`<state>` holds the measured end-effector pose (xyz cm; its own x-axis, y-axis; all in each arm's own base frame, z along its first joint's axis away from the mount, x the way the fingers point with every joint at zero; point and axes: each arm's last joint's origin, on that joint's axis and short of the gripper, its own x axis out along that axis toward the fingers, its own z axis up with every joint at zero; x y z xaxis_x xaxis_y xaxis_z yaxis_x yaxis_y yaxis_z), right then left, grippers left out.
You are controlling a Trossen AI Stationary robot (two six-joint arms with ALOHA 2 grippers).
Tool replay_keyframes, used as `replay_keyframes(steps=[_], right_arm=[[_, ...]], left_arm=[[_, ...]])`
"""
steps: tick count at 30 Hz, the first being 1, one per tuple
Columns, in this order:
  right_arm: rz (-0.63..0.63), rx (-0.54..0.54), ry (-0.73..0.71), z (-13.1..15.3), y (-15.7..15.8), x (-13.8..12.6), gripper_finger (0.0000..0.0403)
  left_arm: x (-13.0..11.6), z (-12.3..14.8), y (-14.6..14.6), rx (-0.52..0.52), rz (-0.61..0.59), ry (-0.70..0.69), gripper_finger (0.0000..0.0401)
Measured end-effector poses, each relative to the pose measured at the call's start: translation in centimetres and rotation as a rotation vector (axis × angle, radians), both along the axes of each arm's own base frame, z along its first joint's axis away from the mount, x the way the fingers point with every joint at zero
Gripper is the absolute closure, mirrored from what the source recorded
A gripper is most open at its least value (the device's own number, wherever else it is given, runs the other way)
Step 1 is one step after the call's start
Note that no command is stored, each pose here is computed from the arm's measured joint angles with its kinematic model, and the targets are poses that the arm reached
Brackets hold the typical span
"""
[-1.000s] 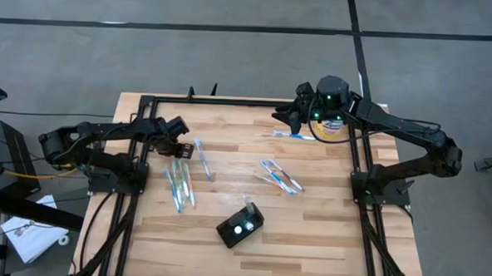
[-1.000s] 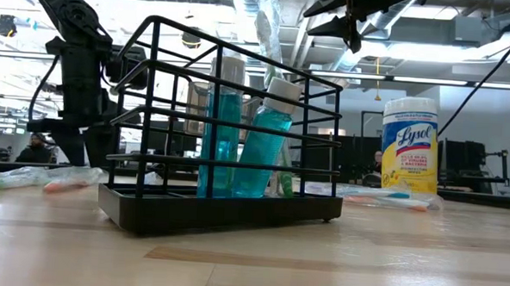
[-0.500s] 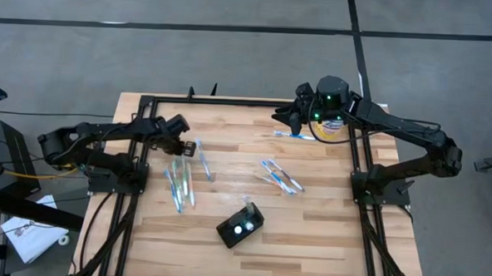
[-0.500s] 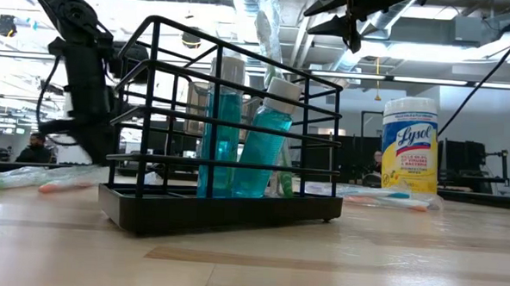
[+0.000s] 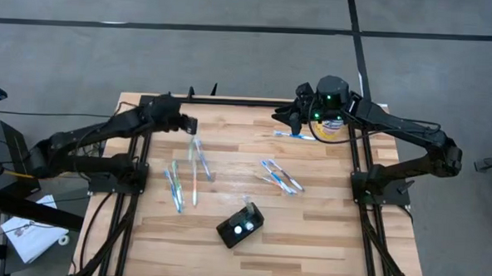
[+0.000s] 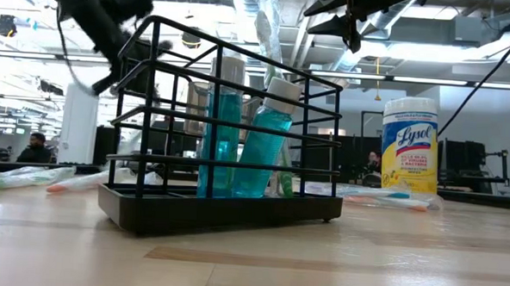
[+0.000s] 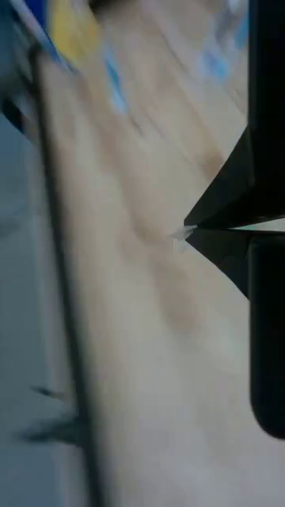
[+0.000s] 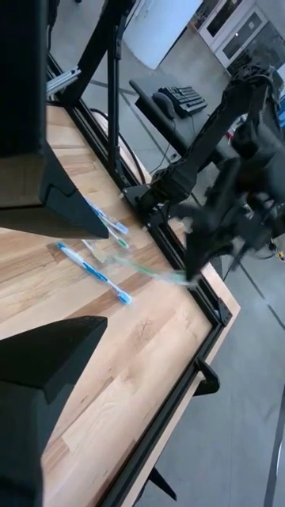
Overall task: Pick & Place toothbrushing station
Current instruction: Put the green toothbrush into the mesh organizer
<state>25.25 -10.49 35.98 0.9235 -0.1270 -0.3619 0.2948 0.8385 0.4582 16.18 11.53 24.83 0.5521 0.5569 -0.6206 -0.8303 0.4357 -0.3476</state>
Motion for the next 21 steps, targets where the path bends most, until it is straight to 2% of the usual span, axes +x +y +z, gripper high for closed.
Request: replay_keyframes(steps=[7,13,21], right_arm=[[0.0,-0.003,-0.006,0.1,0.0,0.0,0.0241],[0.0,-0.003,-0.007,0.1,0.0,0.0,0.0246],[-0.004,0.0,-0.022,0.2,0.0,0.1,0.0245]], left_arm=[[-0.1,4.3,-0.5,0.199,-0.091,-0.264,0.0401],[1.0,5.1,-0.7,0.23,-0.173,-0.366,0.0401],[4.8,5.2,-1.2,0.297,-0.42,-0.518,0.0401]])
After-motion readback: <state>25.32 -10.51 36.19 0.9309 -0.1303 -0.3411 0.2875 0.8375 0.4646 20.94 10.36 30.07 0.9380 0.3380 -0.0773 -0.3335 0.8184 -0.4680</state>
